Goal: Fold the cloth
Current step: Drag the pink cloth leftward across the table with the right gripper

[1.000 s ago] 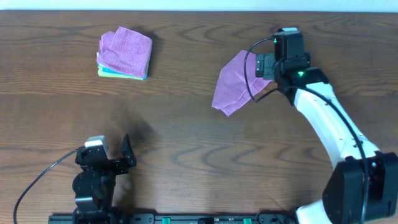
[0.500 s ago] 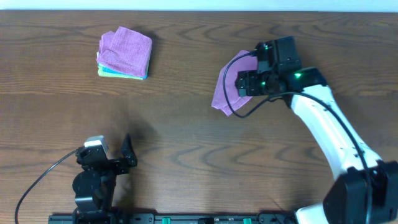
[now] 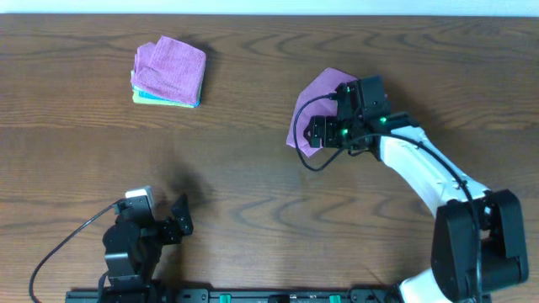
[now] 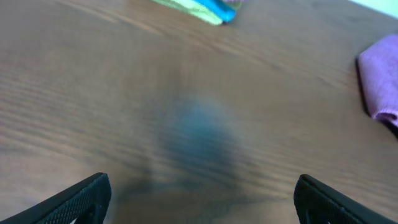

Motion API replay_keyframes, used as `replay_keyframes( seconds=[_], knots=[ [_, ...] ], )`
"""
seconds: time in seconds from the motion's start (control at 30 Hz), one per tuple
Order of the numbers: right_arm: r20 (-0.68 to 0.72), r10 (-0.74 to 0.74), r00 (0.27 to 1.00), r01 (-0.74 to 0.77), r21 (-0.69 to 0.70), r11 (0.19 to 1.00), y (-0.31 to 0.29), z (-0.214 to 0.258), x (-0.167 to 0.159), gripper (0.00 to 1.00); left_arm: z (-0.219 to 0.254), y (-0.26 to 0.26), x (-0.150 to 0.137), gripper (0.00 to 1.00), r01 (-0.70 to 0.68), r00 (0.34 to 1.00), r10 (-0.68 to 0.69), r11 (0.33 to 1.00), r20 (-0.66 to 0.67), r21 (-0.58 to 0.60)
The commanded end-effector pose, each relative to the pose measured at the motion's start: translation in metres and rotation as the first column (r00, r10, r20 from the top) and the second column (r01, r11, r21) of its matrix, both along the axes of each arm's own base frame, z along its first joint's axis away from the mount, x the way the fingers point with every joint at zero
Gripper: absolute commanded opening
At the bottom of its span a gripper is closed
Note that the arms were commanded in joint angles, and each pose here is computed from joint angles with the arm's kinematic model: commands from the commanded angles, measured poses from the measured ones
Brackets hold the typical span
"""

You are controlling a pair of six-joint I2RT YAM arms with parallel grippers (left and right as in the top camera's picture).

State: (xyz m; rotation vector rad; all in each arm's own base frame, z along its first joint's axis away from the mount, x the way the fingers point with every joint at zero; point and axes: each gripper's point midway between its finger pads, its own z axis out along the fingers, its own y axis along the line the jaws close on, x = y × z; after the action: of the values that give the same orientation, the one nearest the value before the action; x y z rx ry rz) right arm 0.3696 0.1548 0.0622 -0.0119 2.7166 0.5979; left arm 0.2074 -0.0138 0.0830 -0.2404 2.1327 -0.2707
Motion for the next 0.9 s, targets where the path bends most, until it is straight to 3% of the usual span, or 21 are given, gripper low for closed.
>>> replay_keyframes(
  seconds=[0.0, 0.53, 0.87],
  knots=[
    [-0.037, -0.041, 0.998, 0.042, 0.036, 0.998, 0.002, -0.012, -0.006, 0.89, 0.004, -0.002, 0.000, 0.95, 0.009, 1.000, -0.009, 1.000, -0.015, -0.010],
    [-0.030, -0.119, 0.992, 0.122, 0.113, 0.986, 0.013, -0.046, 0.016, 0.82, -0.001, -0.006, -0.002, 0.95, 0.024, 0.998, -0.026, 0.999, -0.049, -0.023],
    [0.021, -0.108, 0.994, 0.103, 0.165, 0.981, 0.024, -0.036, 0.027, 0.75, -0.001, -0.006, -0.002, 0.95, 0.024, 0.998, -0.026, 0.999, -0.049, -0.023]
  ],
)
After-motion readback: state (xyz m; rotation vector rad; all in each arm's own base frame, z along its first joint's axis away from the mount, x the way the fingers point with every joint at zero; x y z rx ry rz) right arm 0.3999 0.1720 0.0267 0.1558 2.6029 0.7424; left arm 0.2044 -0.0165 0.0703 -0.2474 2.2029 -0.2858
